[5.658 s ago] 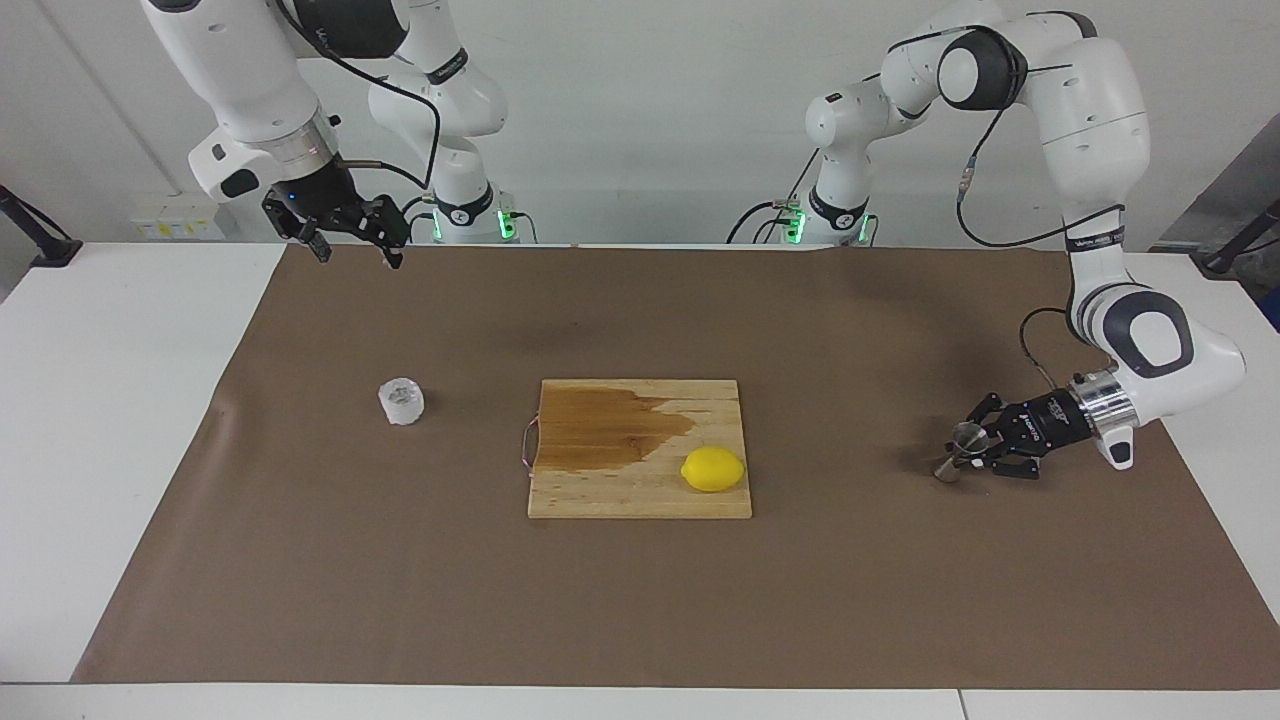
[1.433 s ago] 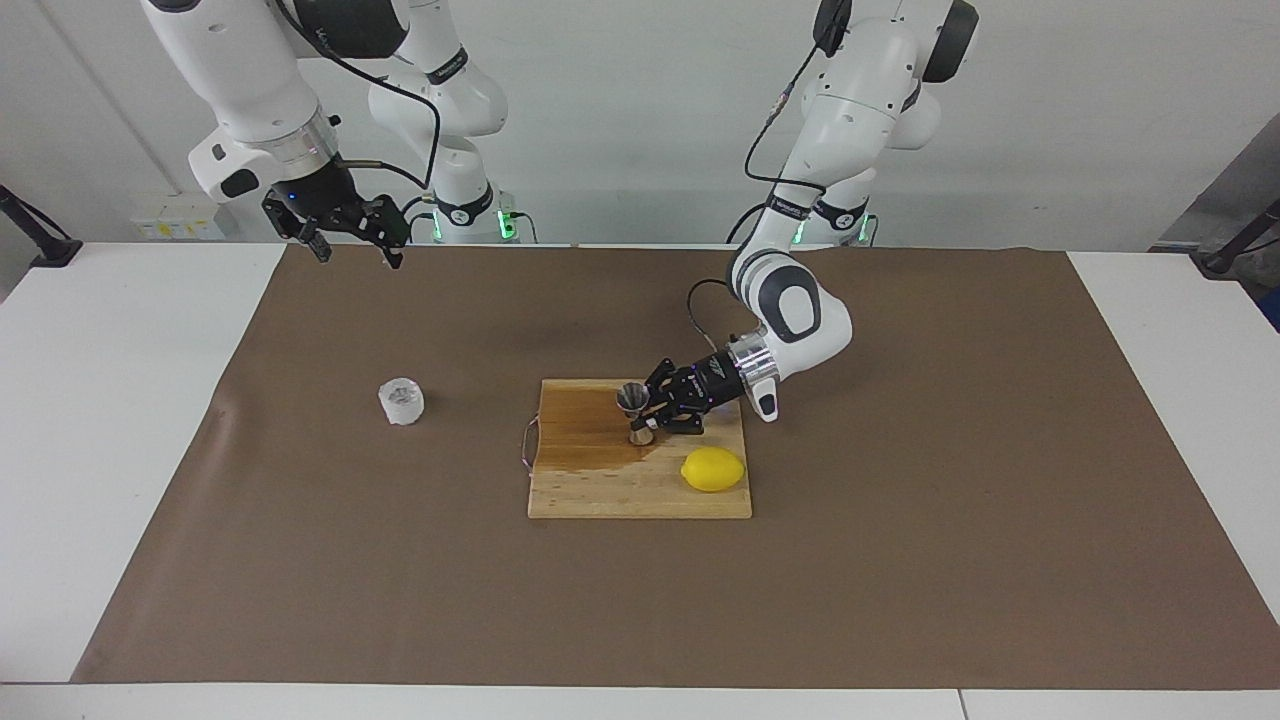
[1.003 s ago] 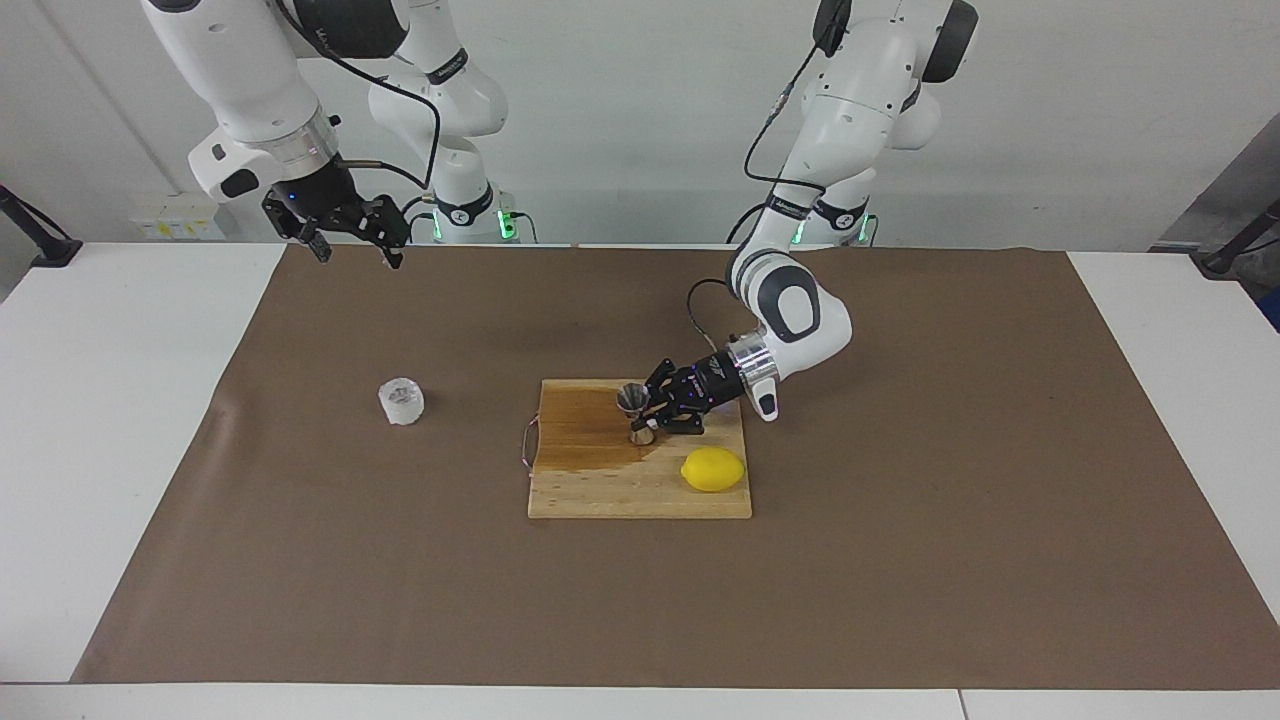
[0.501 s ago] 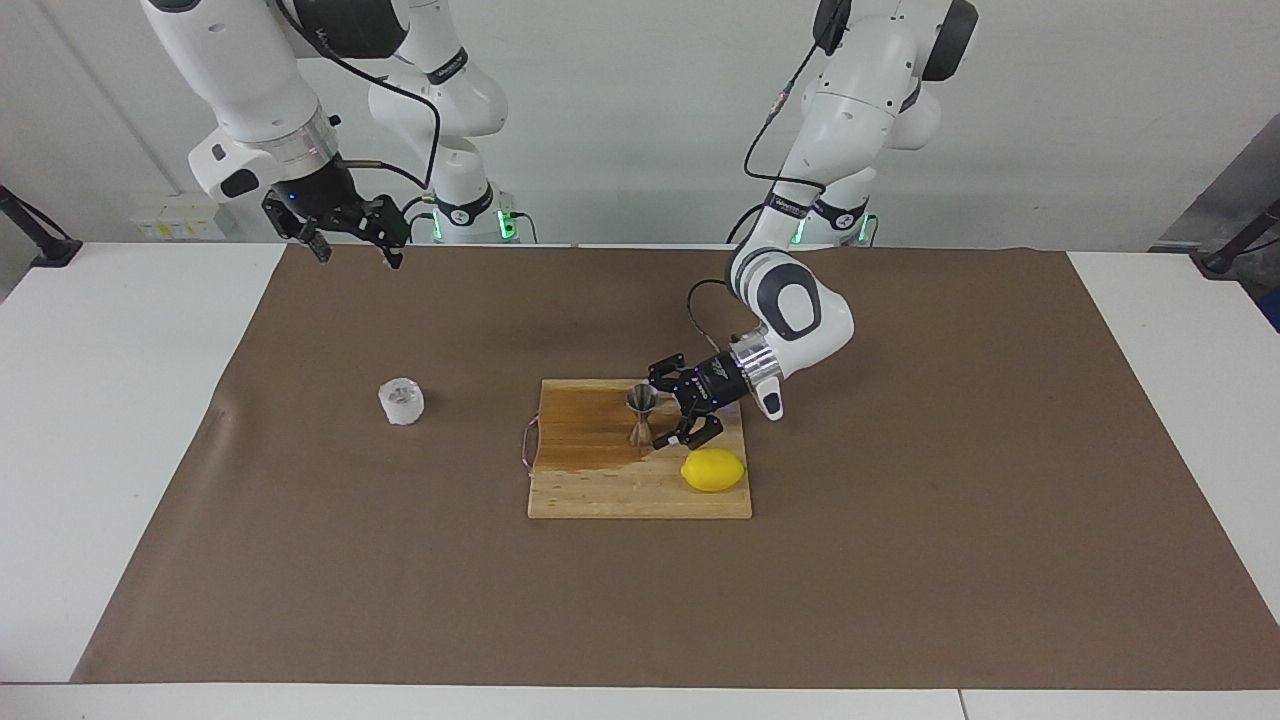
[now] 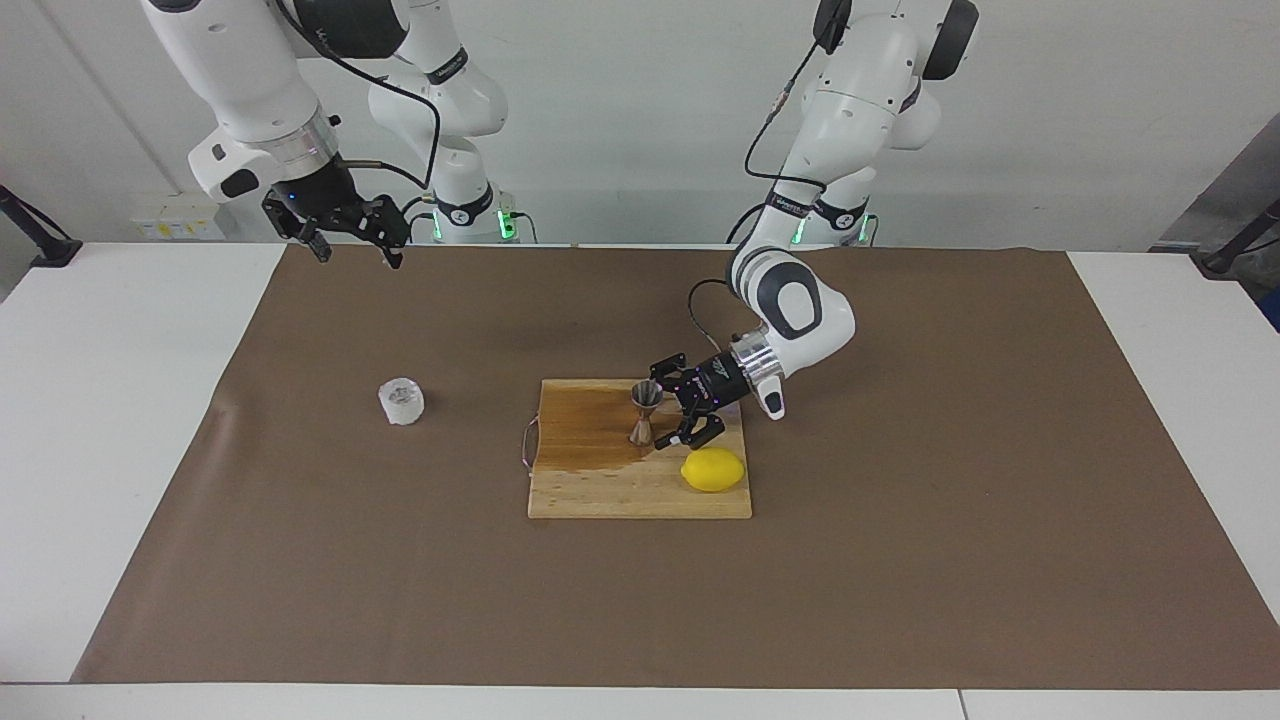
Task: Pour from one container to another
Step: 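Retract the left gripper while the right gripper opens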
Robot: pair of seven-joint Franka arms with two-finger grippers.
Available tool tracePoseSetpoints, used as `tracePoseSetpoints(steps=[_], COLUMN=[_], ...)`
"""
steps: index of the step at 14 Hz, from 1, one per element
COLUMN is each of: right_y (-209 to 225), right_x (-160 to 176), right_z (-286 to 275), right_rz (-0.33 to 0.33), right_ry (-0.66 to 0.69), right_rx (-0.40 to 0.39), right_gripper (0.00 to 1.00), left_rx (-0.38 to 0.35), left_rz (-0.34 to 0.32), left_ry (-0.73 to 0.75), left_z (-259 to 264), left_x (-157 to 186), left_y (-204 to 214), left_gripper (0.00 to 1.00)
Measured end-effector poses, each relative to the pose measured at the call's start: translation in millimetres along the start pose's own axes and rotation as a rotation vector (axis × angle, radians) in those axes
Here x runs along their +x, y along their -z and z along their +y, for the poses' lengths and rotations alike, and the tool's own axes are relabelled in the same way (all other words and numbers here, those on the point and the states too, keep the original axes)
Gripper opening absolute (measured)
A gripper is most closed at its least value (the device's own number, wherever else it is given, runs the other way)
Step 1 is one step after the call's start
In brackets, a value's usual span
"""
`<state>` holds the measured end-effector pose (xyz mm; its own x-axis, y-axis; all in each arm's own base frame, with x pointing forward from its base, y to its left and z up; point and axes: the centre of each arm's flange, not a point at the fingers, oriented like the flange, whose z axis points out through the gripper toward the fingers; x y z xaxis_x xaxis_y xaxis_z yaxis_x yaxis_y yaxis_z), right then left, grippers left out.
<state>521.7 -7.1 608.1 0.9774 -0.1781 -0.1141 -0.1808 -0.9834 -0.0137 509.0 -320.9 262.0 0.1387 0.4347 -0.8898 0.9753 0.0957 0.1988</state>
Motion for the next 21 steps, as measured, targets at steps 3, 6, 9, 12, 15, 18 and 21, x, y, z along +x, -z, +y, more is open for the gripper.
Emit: tracePoseSetpoints(steps=[3, 6, 9, 12, 15, 18, 21], right_y=[0.2, 0.4, 0.6, -9.2, -31.2, -66.5, -112.9], right_x=[-1.3, -0.9, 2.7, 14.9, 24.1, 35.3, 43.3], right_z=[-6.6, -5.1, -0.3, 17.6, 47.7, 81.2, 113.6], right_rz=[0.001, 0.002, 0.023, 0.074, 0.077, 0.12, 0.188], right_ry=[0.113, 0.376, 0.647, 0.938, 1.132, 1.285, 1.381], right_rx=[-0.002, -0.002, -0.004, -0.022, -0.029, 0.048, 0.176], right_gripper=[1.0, 1.0, 1.0, 1.0, 1.0, 1.0, 1.0], left_rx=[0.05, 0.095, 0.141, 0.258, 0.399, 0.568, 0.768], left_rz=[0.035, 0.081, 0.159, 0.283, 0.415, 0.474, 0.528], left_ry=[-0.094, -0.2, -0.322, -0.524, -0.735, -0.885, -0.998], left_z=[-4.4, -10.4, 2.2, 16.8, 27.9, 65.5, 97.8], left_x=[-15.4, -33.3, -35.1, -36.3, -40.0, -66.5, -96.7], left_y=[17.2, 41.5, 72.6, 97.0, 115.0, 160.6, 217.9], left_gripper=[1.0, 1.0, 1.0, 1.0, 1.0, 1.0, 1.0])
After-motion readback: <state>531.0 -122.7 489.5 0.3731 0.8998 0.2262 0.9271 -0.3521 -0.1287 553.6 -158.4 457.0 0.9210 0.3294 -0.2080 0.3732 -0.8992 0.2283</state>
